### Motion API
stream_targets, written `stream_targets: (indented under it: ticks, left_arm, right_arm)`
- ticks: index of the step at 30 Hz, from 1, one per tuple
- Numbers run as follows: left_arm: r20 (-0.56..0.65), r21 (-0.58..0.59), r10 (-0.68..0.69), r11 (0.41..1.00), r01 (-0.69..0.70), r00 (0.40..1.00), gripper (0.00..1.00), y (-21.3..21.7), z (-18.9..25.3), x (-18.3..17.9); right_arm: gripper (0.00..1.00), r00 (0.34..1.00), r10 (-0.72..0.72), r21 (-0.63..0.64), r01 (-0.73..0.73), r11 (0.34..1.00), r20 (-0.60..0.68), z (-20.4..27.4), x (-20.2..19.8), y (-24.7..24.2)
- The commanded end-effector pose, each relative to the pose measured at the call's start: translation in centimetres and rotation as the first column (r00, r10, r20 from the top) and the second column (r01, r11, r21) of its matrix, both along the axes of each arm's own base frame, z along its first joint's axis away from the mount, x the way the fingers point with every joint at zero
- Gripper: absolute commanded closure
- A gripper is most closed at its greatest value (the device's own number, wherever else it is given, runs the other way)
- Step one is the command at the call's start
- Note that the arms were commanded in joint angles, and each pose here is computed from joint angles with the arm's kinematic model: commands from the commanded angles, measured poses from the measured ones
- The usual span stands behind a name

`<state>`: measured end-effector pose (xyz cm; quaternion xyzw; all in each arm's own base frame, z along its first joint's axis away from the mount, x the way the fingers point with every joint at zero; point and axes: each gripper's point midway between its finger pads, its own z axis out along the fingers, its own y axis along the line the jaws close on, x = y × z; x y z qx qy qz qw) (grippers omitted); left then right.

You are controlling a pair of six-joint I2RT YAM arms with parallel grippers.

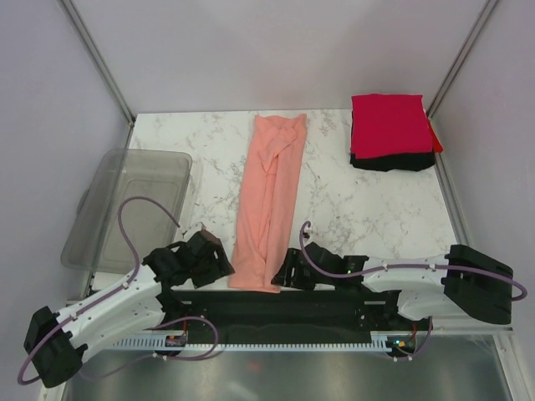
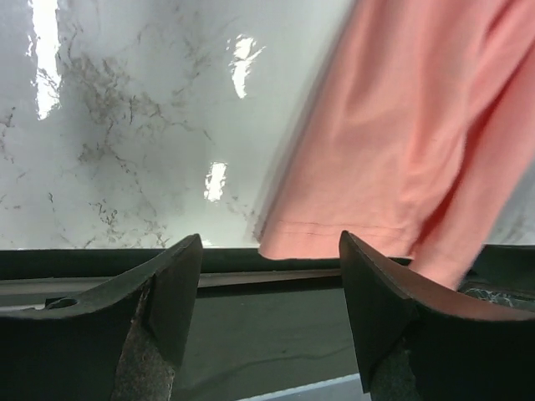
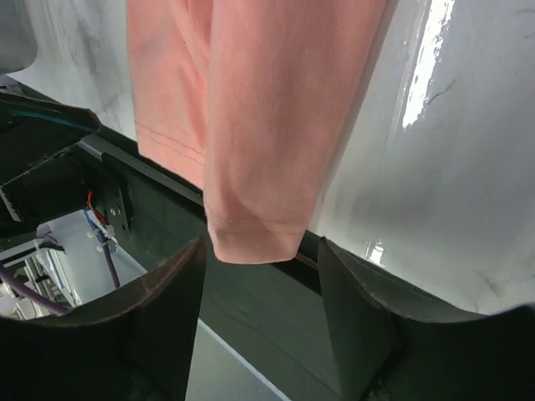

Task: Fold and stack the t-shirts
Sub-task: Fold the tshirt

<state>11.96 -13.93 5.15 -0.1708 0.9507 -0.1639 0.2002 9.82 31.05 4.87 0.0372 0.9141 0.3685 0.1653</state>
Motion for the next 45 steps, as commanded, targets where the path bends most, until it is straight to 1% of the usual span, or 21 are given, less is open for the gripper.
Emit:
stream_targets:
  ticks: [1,9,13,16,17,18,19,20,22,23,24,27,30,32,33,35,37,39,40,44,45]
  left_arm:
    - [-0.028,-0.058,-0.010,0.998,0.008,1.000,0.27,-1.3,-1.2,-0.1]
    - [-0.046,-0.125,-0.049,0.991,0.043,0.998,0.34,-2.6,-2.8,-0.6]
    - [-0.036,-0.141,-0.051,0.989,0.046,0.998,0.39,-3.2,-3.8,-0.1]
    - [-0.041,-0.181,-0.077,0.981,0.068,0.996,0.55,-4.2,-4.1,-0.1]
    - [-0.038,-0.205,-0.095,0.975,0.085,0.995,0.76,-4.8,-4.1,-0.1]
    - [-0.041,-0.217,-0.101,0.972,0.090,0.994,0.91,-5.1,-4.0,-0.2]
    - [-0.039,-0.225,-0.110,0.969,0.099,0.993,0.98,-5.3,-3.7,-0.2]
    - [-0.042,-0.237,-0.129,0.965,0.116,0.991,0.98,-5.7,-3.2,-0.4]
    - [-0.046,-0.250,-0.147,0.959,0.131,0.988,0.98,-6.1,-2.4,-1.2]
    - [-0.032,-0.253,-0.143,0.959,0.130,0.989,0.98,-6.5,-1.5,-1.1]
    - [-0.050,-0.244,-0.146,0.961,0.130,0.988,0.98,-6.1,-1.1,-1.9]
    - [-0.039,-0.283,-0.165,0.948,0.147,0.986,0.98,-7.1,0.9,-3.1]
    - [-0.045,-0.274,-0.176,0.949,0.158,0.983,0.98,-7.0,1.8,-3.9]
    - [-0.015,-0.275,-0.178,0.947,0.167,0.984,0.98,-7.4,3.3,-3.3]
    - [0.002,-0.267,-0.194,0.945,0.187,0.981,0.98,-7.5,3.9,-3.1]
    - [0.059,-0.211,-0.174,0.960,0.183,0.983,0.98,-7.4,5.8,-1.6]
    - [0.141,-0.153,-0.155,0.972,0.177,0.978,0.98,-7.2,8.5,0.4]
    - [0.147,-0.066,-0.167,0.982,0.178,0.975,0.98,-6.7,8.9,1.4]
    - [0.181,-0.075,-0.149,0.983,0.165,0.972,0.98,-7.0,10.6,2.5]
    - [0.211,-0.048,-0.124,0.989,0.137,0.970,0.98,-7.3,12.6,5.8]
    - [0.207,-0.021,-0.135,0.990,0.142,0.969,0.98,-7.3,12.4,6.8]
  right_arm:
    - [0.38,0.998,-0.060,0.060,0.060,0.996,-0.002,-0.1,0.4,1.4]
    - [0.46,0.999,-0.050,0.029,0.051,0.998,-0.021,-2.7,-0.1,1.3]
    - [0.55,0.998,-0.059,0.049,0.060,0.997,-0.011,-3.0,0.0,1.3]
    - [0.65,0.998,-0.055,0.051,0.055,0.997,-0.005,-3.1,0.0,1.2]
    - [0.66,0.999,-0.054,0.053,0.054,0.997,-0.001,-3.0,0.0,1.2]
    - [0.66,0.998,-0.055,0.050,0.055,0.997,0.002,-3.1,0.0,1.0]
    - [0.67,0.998,-0.056,0.040,0.056,0.998,0.002,-3.2,0.0,0.7]
    - [0.67,0.998,-0.054,0.043,0.054,0.998,0.007,-2.9,0.0,0.5]
    - [0.69,0.999,-0.053,-0.069,0.053,0.996,0.008,-3.9,-0.2,-1.3]
    - [0.73,0.999,-0.048,-0.102,0.049,0.994,0.013,-3.6,-0.3,-1.8]
    - [0.87,0.999,-0.041,-0.193,0.040,0.980,-0.003,-3.8,-0.8,-3.0]
    - [1.00,1.000,-0.028,-0.247,0.029,0.969,0.008,-2.6,-1.8,-3.6]
    - [1.00,1.000,-0.010,-0.265,0.018,0.964,0.030,-1.1,-2.3,-2.9]
    - [1.00,0.997,-0.019,-0.287,0.040,0.957,0.074,-0.1,-1.4,-2.3]
    - [1.00,0.995,-0.025,-0.335,0.055,0.940,0.093,-0.1,-1.0,-3.2]
    - [1.00,0.989,-0.023,-0.380,0.076,0.922,0.143,0.8,0.2,-3.5]
    - [1.00,0.979,-0.039,-0.401,0.118,0.908,0.201,3.0,2.1,-3.4]
    - [1.00,0.969,-0.025,-0.420,0.131,0.898,0.247,5.1,4.2,-3.0]
    - [1.00,0.965,-0.025,-0.429,0.139,0.893,0.261,5.8,5.1,-3.0]
    - [1.00,0.950,-0.010,-0.475,0.166,0.864,0.312,8.3,9.4,-3.3]
    - [1.00,0.943,-0.042,-0.459,0.200,0.866,0.331,9.7,11.3,-3.4]
